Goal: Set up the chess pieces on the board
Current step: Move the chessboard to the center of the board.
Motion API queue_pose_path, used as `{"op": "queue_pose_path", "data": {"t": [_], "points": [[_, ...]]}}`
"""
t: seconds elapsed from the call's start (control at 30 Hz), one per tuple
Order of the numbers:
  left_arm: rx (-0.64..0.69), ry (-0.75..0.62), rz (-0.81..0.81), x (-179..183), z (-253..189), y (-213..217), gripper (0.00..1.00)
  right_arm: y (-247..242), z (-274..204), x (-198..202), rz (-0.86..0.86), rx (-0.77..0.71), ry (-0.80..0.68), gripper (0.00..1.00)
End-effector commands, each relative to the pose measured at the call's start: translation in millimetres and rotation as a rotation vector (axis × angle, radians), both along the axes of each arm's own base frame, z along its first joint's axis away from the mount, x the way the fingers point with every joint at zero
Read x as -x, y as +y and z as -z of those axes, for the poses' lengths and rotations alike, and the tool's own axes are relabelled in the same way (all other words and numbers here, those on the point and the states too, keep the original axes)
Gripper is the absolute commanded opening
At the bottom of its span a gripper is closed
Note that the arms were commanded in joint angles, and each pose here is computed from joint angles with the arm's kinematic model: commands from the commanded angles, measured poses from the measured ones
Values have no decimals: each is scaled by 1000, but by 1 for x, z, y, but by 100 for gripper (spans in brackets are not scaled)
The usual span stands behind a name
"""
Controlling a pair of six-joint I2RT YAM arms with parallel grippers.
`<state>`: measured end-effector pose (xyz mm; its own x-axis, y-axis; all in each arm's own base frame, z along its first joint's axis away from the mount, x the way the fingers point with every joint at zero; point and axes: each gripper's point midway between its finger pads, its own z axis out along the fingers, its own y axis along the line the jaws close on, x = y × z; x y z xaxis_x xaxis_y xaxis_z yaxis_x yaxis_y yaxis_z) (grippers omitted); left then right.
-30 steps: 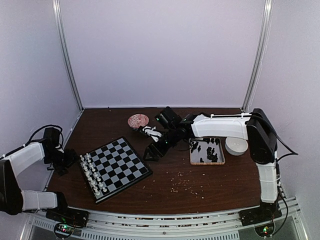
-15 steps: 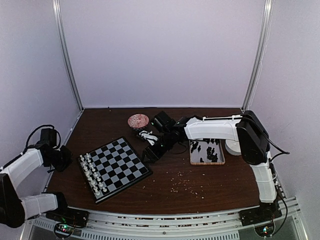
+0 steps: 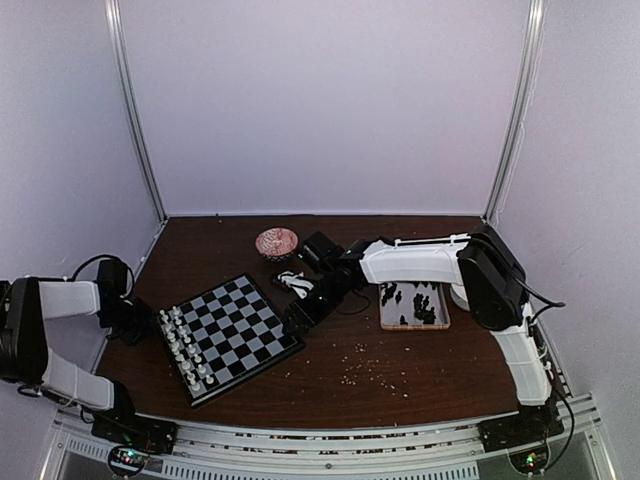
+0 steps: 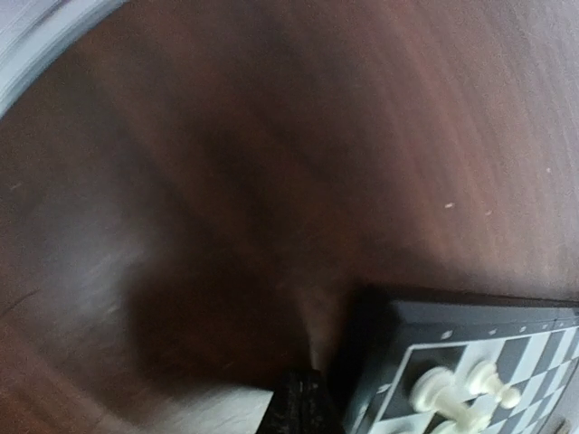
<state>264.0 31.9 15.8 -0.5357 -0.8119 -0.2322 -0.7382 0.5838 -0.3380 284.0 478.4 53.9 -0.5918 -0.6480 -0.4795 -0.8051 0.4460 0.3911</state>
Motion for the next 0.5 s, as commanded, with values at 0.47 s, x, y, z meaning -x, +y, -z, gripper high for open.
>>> {"op": "queue_pose_path", "data": {"t": [0.47], "points": [[173, -177, 298, -76, -7, -79, 0, -24, 23, 52, -123, 55, 69, 55]]}}
